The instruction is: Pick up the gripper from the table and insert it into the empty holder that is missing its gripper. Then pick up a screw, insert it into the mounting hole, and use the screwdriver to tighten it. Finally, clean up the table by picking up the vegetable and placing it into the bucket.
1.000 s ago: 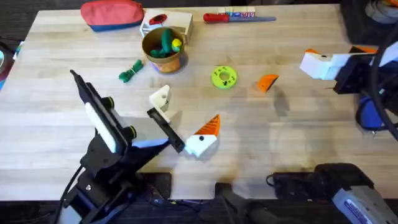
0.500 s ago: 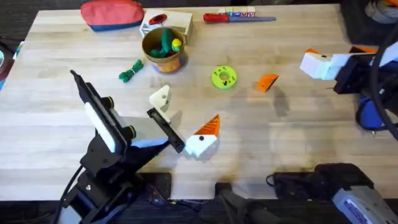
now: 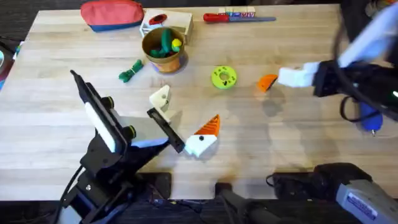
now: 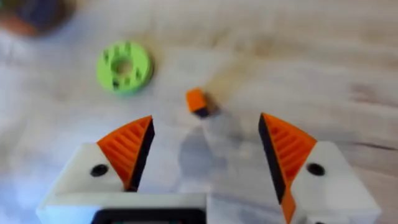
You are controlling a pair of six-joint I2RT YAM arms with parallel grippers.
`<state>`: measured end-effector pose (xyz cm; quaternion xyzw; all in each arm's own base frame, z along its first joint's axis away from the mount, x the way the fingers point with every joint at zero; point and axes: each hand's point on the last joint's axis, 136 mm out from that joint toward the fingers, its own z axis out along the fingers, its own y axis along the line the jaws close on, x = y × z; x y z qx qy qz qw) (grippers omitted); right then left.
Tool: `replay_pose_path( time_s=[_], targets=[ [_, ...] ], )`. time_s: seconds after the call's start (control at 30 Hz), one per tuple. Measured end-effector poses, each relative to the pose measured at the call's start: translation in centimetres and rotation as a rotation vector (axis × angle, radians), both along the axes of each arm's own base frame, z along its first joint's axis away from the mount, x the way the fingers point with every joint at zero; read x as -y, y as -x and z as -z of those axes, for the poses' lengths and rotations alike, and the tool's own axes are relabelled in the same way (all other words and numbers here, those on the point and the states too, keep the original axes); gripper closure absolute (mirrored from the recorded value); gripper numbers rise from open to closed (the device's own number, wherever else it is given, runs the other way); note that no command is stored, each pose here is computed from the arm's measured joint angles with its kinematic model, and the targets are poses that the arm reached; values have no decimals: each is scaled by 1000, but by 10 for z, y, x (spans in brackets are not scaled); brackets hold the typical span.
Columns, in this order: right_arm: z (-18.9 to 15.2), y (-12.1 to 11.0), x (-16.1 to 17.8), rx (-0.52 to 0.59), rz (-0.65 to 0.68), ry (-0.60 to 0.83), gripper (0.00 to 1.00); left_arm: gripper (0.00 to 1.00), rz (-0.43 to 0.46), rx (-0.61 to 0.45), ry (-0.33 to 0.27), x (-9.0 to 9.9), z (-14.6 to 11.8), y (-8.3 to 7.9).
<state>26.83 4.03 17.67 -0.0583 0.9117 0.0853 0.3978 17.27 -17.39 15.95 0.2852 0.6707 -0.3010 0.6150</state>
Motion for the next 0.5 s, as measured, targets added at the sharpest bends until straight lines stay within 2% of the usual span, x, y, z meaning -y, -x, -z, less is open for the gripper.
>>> replay_pose_path(
  time_s=[0.1, 0.2, 0.3, 0.43, 0.5],
  targets=[
    [30, -1, -18, -191, -108, 41, 10, 14, 0, 0, 0, 0, 0, 0],
    [41, -10, -29, -333, -177, 105, 11, 14, 0, 0, 0, 0, 0, 0],
    [43, -29, -35, -398, -204, 161, 10, 14, 0, 0, 0, 0, 0, 0],
    [52, -46, -35, -433, -218, 203, 11, 14, 0, 0, 0, 0, 0, 0],
    [63, -47, -33, -467, -231, 223, 82, 13, 0, 0, 0, 0, 0, 0]
  ],
)
